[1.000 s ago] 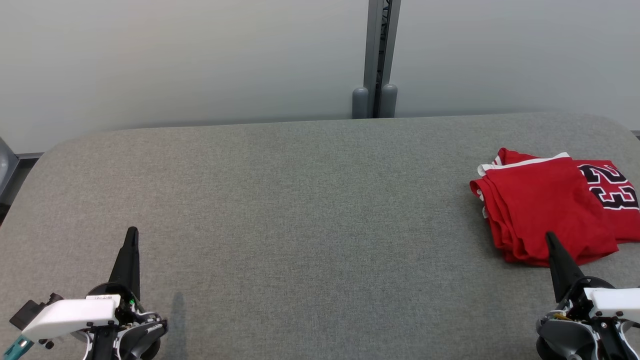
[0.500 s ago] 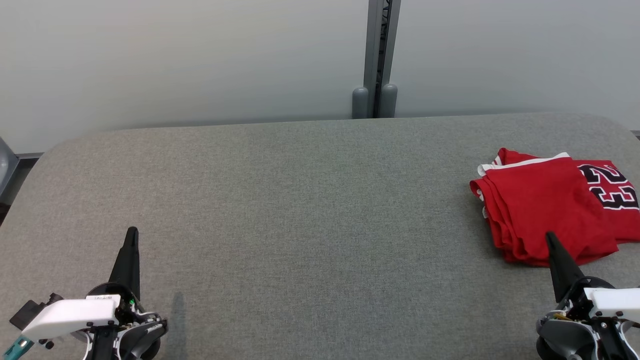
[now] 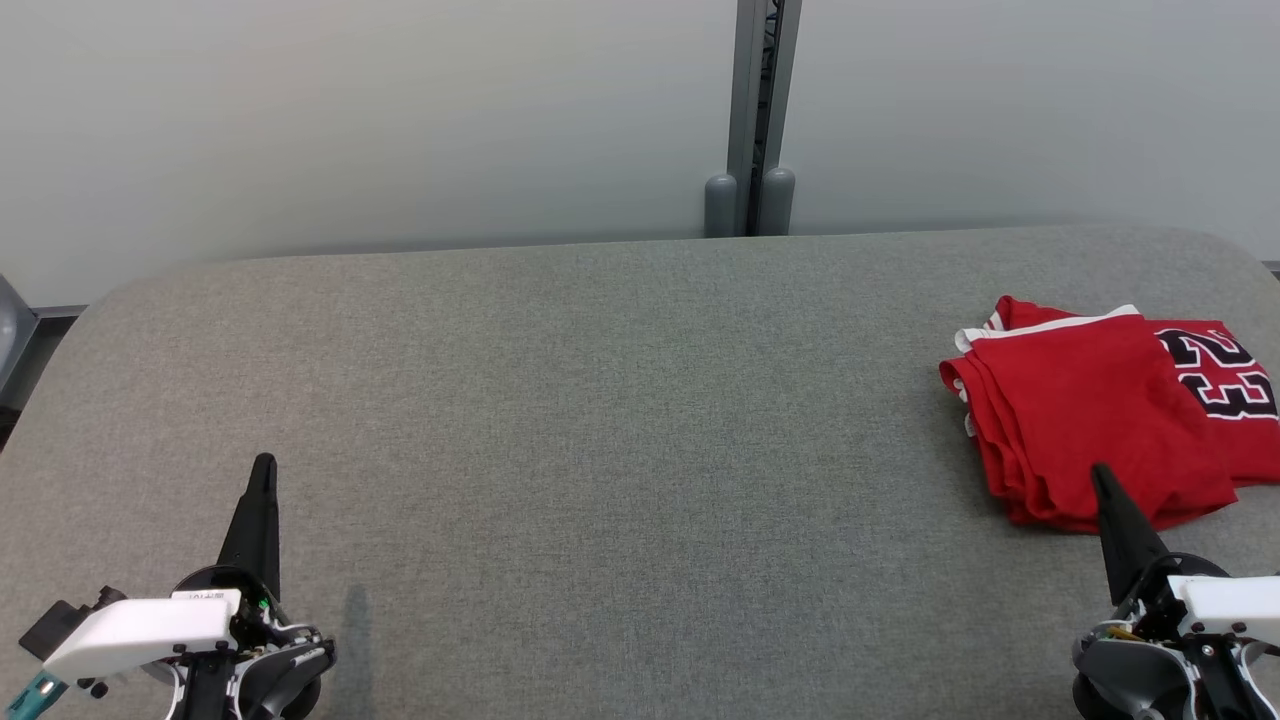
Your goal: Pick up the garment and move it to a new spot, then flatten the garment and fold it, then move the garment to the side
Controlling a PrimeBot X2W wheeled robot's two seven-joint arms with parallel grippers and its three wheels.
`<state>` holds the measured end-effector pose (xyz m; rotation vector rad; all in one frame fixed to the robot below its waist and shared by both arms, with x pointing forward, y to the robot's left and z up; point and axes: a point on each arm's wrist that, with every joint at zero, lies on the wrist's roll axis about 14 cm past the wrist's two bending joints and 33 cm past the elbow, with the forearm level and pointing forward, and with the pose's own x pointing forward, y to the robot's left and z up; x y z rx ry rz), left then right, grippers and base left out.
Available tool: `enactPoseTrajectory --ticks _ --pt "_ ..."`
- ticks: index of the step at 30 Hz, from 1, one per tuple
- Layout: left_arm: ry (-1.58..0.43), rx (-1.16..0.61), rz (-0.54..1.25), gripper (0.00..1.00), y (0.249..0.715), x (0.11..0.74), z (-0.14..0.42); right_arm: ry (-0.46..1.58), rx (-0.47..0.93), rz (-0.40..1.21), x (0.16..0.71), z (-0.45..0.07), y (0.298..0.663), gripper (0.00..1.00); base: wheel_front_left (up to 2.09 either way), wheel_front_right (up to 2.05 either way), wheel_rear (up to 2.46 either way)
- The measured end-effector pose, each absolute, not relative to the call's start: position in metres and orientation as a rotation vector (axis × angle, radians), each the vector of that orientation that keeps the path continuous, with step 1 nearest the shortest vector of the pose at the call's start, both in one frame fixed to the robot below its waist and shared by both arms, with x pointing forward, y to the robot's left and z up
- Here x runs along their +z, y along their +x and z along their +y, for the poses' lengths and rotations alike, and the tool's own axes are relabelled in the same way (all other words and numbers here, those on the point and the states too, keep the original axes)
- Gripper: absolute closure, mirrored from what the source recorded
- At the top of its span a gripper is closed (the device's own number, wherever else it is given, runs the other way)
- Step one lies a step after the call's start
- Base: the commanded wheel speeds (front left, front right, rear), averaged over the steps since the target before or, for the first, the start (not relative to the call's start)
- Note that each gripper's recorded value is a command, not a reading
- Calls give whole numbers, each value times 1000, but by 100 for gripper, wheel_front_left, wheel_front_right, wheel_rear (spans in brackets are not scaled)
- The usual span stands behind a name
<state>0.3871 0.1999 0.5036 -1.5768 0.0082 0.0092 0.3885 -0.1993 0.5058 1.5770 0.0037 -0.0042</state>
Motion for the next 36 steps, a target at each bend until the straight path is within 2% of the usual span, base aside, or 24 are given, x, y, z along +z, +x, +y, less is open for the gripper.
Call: enactPoseTrajectory --ticks 36 --pt "-1577 10 8 100 387 504 200 1577 -4 4 506 -199 389 100 0 0 0"
